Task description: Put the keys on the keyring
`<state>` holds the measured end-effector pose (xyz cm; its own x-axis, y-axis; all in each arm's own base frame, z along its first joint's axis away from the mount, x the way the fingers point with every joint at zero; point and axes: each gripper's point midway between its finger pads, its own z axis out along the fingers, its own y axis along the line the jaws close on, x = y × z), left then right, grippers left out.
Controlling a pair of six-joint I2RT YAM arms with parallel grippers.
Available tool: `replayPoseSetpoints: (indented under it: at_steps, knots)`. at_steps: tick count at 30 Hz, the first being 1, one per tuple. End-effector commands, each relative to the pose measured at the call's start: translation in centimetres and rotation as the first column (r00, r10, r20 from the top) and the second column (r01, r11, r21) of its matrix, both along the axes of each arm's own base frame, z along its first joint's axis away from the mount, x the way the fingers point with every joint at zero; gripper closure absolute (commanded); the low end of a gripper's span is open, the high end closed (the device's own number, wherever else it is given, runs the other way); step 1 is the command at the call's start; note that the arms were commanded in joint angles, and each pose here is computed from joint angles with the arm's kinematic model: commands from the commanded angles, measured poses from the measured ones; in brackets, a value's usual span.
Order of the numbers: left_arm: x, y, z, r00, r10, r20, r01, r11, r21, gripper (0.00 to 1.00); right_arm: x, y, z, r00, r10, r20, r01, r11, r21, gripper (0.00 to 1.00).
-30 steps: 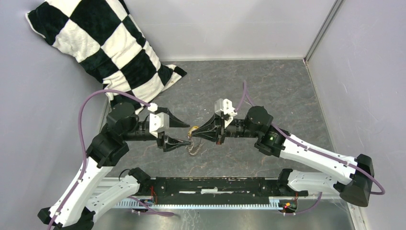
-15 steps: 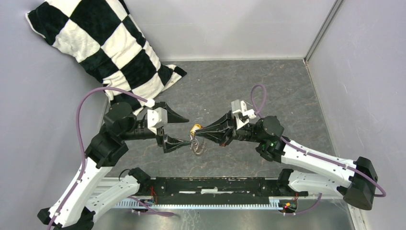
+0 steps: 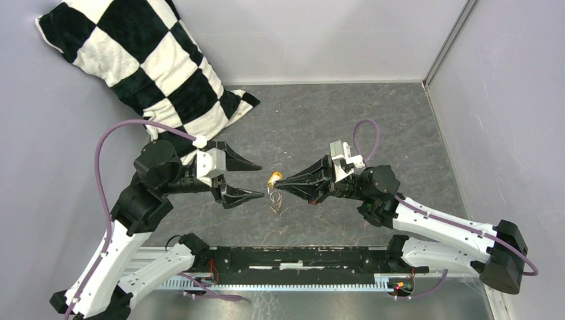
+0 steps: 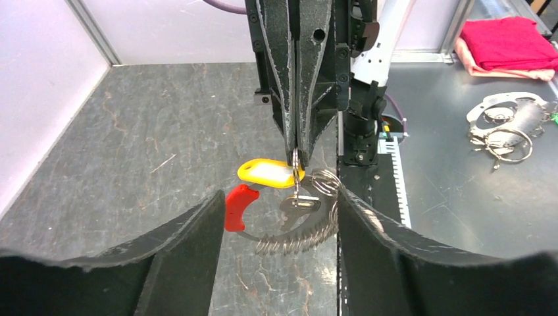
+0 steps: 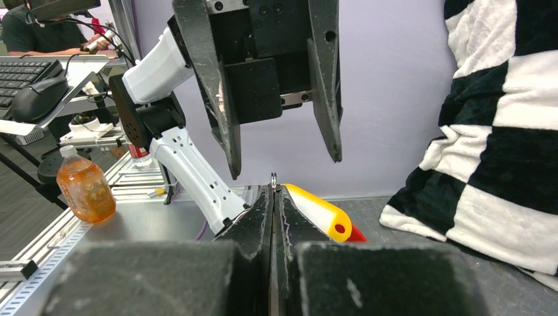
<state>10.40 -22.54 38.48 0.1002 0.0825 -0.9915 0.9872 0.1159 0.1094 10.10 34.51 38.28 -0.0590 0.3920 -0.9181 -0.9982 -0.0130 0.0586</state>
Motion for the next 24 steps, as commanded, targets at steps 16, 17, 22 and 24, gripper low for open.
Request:
replayPoseSetpoints:
  at_steps: [16,17,22,24]
  knots:
    - [-0.5,-1.4,0.0,0.993,-0.097,-0.07,0.095,0.995,-0.031,0.67,0.3,0.2,2.9,0.999,-0.004,0.035,0.001,0.995,0.101,1.0]
    - [-0.6,-1.3,-0.2,0.993,-0.098,-0.068,0.097,0.995,-0.025,0.72,0.3,0.1,2.9,0.999,-0.008,0.035,0.004,0.995,0.104,0.99]
    - [-0.6,-0.9,-1.1,0.995,-0.079,-0.069,0.079,0.997,-0.002,0.75,0.5,-0.1,3.0,0.999,-0.023,0.032,0.02,0.993,0.112,0.99]
    - [-0.6,-0.9,-1.2,0.995,-0.073,-0.073,0.073,0.997,-0.002,0.67,0.5,-0.1,3.2,0.999,-0.025,0.035,0.021,0.993,0.115,0.99]
